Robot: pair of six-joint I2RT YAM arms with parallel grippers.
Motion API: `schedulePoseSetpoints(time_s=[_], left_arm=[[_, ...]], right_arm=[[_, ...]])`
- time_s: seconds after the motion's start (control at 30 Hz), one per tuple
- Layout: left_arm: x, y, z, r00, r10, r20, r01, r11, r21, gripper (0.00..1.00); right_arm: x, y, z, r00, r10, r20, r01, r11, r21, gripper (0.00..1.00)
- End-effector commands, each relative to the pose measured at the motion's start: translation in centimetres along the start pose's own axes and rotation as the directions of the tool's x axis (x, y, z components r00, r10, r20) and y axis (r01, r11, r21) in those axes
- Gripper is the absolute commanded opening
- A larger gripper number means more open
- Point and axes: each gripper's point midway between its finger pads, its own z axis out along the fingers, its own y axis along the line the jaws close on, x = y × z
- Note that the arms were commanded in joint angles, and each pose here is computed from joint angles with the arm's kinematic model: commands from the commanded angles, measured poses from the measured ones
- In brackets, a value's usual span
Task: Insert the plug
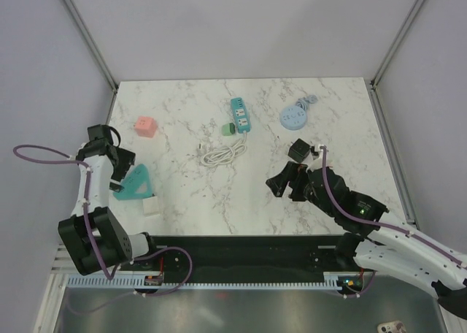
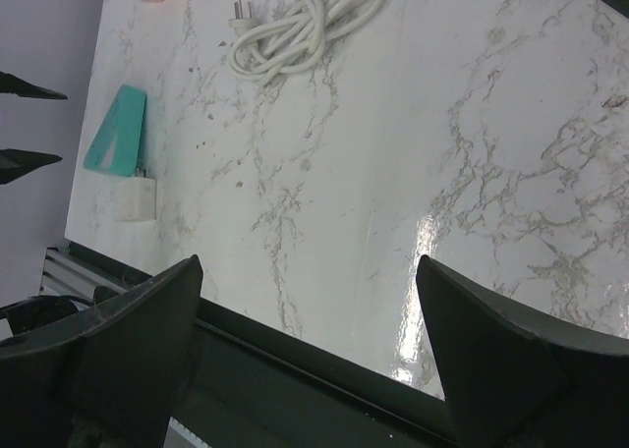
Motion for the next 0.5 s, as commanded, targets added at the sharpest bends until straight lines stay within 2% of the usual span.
schedulePoseSetpoints(time_s=[0.0,0.17,0.3,0.37,0.47], left_arm=[[-0.5,0.0,1.5,0.988,-0.152,-0.037,0.152,0.988,0.011,0.92],[-0.9,0.7,2.9,0.987,-0.161,-0.016,0.161,0.986,-0.037,0.94],[-0.2,2.0,4.3,0.976,-0.219,0.005,0.218,0.971,-0.095,0.99],[0.7,2.0,4.9,0.973,-0.228,-0.026,0.225,0.970,-0.091,0.99],[3.1,2.0,5.9,0.961,-0.256,-0.109,0.246,0.965,-0.093,0.92]], right_arm=[[-0.8,0.7,-1.0,1.000,0.007,0.024,-0.006,0.999,-0.037,0.98],[-2.1,0.5,-2.1,0.998,-0.012,0.062,0.013,1.000,-0.022,0.98],[-2.6,0.8,-3.0,0.998,-0.032,0.055,0.033,0.999,-0.024,0.98],[-2.4,0.8,-3.3,0.998,-0.053,0.037,0.054,0.998,-0.029,0.98],[-2.7,0.7,-4.0,0.997,-0.063,0.055,0.065,0.997,-0.035,0.98]])
